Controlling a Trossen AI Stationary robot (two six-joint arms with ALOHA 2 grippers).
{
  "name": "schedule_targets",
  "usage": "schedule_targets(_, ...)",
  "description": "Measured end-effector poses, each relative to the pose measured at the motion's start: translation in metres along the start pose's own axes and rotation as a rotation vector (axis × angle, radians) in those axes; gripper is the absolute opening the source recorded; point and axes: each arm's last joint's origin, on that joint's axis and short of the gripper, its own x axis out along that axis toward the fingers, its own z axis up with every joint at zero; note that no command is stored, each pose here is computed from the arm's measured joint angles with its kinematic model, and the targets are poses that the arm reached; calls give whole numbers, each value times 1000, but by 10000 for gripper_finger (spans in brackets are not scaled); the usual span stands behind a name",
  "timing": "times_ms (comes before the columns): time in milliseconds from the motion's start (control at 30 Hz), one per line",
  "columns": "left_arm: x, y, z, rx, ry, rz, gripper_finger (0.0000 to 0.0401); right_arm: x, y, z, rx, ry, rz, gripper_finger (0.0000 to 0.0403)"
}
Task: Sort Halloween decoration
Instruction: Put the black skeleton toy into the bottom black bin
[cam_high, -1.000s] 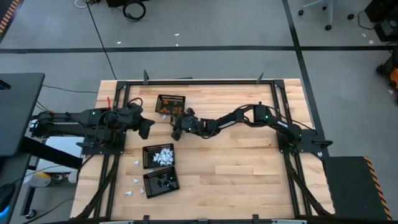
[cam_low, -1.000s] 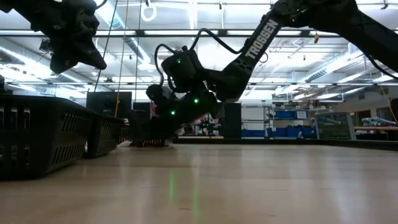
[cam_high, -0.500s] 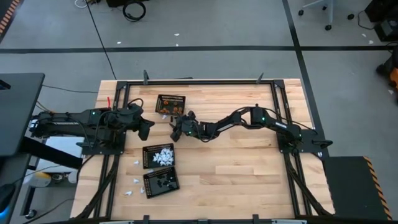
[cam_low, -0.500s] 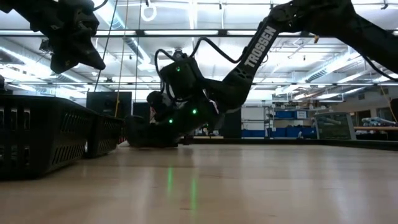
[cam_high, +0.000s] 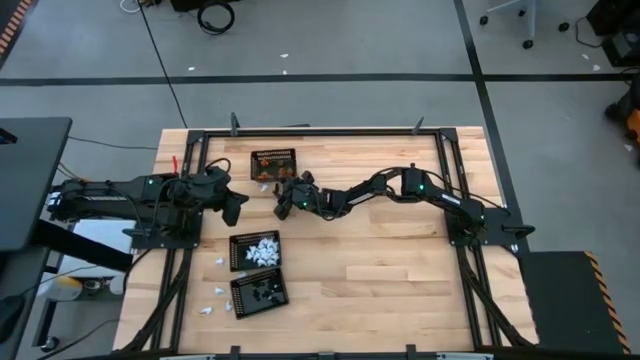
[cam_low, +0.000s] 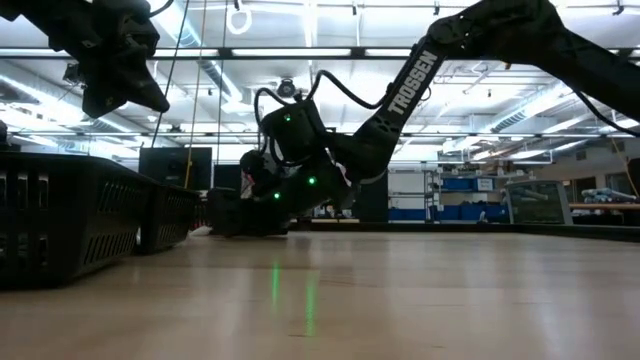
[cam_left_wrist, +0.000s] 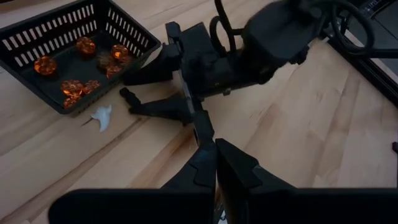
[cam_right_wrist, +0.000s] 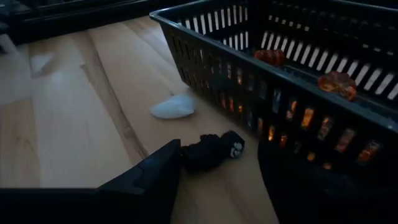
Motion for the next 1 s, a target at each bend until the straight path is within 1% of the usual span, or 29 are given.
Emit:
schedule_targets(233,0,0,0,1,0,0,18,2,-4,0,-64,12,19,219)
schedule_targets(333,0,0,0,1,0,0,18,3,-6,1,-66,20,27,218)
schedule_targets(433,0,0,0,0,0,0,18,5,-8,2,-63,24,61,210)
schedule_targets(633,0,0,0,-1,0,0,18,6,-12,2,-66,41,111,175)
schedule_targets(1000,0,0,0,0,0,0,18,8,-15,3,-87,46,137,102)
